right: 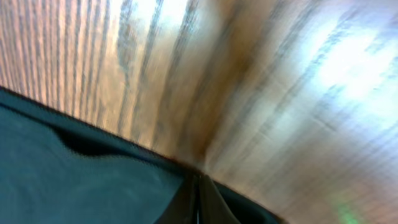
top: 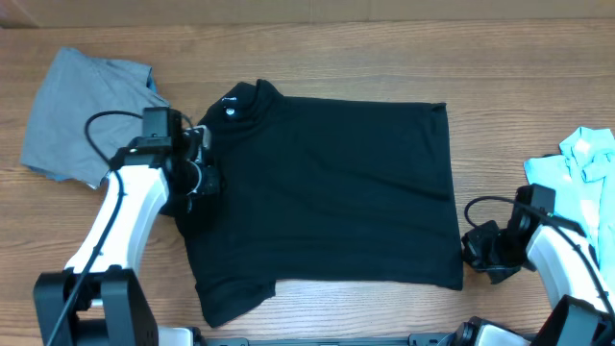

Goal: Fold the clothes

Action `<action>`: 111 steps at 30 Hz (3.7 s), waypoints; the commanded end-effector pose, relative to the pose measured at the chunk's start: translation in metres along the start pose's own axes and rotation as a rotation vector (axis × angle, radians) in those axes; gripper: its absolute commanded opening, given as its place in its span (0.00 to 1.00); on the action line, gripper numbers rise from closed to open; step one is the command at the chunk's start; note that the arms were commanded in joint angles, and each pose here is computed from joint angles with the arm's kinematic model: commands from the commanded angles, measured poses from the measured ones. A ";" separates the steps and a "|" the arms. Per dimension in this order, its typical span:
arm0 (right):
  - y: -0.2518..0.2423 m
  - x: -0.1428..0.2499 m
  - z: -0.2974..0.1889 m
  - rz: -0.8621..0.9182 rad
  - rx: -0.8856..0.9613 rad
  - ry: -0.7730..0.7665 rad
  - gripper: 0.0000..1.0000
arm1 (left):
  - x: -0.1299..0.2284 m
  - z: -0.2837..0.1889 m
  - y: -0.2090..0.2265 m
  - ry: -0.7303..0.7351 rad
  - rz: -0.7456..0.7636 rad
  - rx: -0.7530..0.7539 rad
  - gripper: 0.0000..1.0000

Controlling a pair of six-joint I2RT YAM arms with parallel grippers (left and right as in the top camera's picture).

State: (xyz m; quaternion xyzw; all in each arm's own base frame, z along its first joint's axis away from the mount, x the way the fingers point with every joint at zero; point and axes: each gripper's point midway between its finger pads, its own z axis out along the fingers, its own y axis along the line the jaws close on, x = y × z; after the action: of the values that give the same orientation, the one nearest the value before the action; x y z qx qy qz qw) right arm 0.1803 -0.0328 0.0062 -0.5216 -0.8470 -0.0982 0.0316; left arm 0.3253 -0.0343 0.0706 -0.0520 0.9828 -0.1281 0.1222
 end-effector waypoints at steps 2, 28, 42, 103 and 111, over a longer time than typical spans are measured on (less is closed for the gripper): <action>0.040 -0.022 -0.038 -0.137 -0.111 -0.056 0.15 | -0.001 0.019 0.008 0.032 0.042 -0.052 0.42; 0.205 -0.102 0.033 -0.430 -0.440 -0.274 0.11 | 0.014 0.050 -0.004 0.141 0.013 0.058 0.29; 0.267 -0.117 -0.066 -0.551 -0.719 -0.300 0.26 | 0.016 0.050 -0.003 0.148 0.011 0.056 0.32; 0.304 -0.122 0.013 -0.769 -0.567 -0.433 0.06 | 0.014 0.050 -0.004 0.140 0.028 0.058 0.36; 0.316 -0.137 -0.006 -0.745 -0.642 -0.501 0.07 | 0.013 0.050 -0.004 0.138 0.029 0.058 0.37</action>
State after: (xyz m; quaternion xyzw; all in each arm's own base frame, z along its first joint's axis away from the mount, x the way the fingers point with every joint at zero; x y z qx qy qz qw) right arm 0.5148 -0.0119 0.0258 -0.1695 -0.8924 -0.2208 -0.3552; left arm 0.3212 -0.0488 0.0194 -0.0406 0.9862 -0.1519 0.0508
